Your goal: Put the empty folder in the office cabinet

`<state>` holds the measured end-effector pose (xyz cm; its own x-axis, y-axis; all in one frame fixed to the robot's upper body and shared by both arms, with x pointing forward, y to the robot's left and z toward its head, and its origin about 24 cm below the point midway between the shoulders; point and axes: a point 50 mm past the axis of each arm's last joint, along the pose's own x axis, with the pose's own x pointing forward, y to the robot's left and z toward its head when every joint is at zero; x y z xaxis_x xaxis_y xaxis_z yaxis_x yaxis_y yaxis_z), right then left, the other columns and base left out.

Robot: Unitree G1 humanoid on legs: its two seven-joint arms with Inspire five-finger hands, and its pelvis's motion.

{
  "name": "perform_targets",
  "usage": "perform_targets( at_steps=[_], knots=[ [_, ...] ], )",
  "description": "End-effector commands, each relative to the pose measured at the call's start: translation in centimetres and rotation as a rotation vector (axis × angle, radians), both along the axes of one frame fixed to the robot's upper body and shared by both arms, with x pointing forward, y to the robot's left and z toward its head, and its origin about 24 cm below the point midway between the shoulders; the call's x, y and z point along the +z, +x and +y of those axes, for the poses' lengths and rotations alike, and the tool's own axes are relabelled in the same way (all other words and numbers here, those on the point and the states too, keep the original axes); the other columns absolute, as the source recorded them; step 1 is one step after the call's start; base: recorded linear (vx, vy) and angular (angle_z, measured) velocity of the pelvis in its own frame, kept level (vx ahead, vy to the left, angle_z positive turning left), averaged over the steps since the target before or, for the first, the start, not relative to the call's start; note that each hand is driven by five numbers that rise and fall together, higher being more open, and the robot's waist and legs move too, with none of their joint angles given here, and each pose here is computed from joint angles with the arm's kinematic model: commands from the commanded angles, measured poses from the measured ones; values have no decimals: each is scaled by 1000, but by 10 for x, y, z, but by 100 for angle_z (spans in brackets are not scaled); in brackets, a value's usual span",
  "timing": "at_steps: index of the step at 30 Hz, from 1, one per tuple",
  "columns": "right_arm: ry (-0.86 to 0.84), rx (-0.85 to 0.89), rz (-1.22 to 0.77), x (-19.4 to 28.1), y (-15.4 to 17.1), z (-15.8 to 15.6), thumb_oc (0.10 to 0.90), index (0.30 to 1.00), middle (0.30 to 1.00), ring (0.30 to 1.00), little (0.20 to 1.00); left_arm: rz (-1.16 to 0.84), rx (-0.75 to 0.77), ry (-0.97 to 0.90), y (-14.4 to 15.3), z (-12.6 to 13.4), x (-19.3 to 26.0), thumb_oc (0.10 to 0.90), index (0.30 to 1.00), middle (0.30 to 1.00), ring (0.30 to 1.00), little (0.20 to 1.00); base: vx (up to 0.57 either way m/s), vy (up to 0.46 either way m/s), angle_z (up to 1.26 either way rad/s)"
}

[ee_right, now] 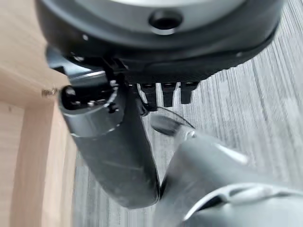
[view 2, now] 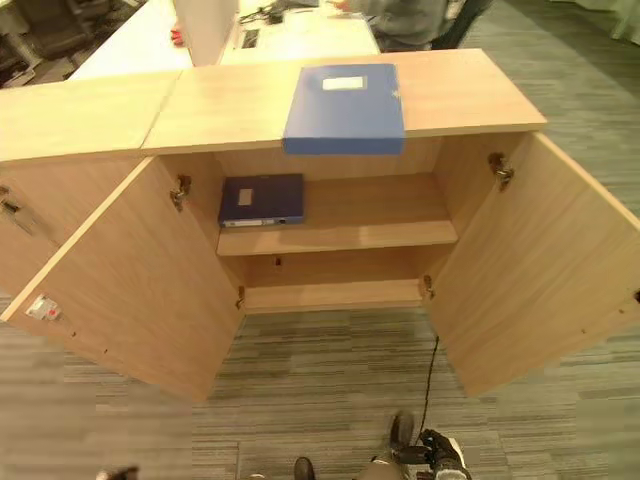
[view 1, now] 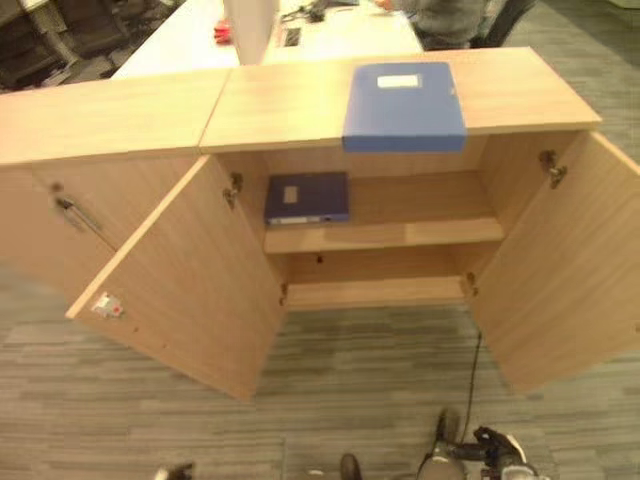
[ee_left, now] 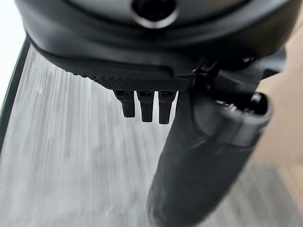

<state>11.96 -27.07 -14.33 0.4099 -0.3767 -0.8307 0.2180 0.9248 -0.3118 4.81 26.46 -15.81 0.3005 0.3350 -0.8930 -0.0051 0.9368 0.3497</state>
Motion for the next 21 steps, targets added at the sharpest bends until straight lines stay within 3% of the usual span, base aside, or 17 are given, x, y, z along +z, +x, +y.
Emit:
perform_targets(
  at_steps=[1,4,8,15,21],
  knots=[
    [-86,4,116,0,-27,-23,800,900,900,900,900,-189,-96,42,62,9,18,800,900,900,900,900,356,-278,84],
    [-130,34,207,2,-48,-39,800,900,900,900,900,-229,-129,-17,70,-7,18,800,900,900,900,900,325,-443,110],
    [-173,21,175,13,-37,-57,800,900,900,900,900,-323,-207,-68,98,-22,28,800,900,900,900,900,204,-365,33],
    [-149,57,146,9,-29,-44,800,900,900,900,900,-206,-128,-7,85,-10,17,800,900,900,900,900,166,-276,-4],
    [-139,78,134,8,-25,-40,800,900,900,900,900,-179,-140,-10,80,-11,14,800,900,900,900,900,182,16,0]
  ],
)
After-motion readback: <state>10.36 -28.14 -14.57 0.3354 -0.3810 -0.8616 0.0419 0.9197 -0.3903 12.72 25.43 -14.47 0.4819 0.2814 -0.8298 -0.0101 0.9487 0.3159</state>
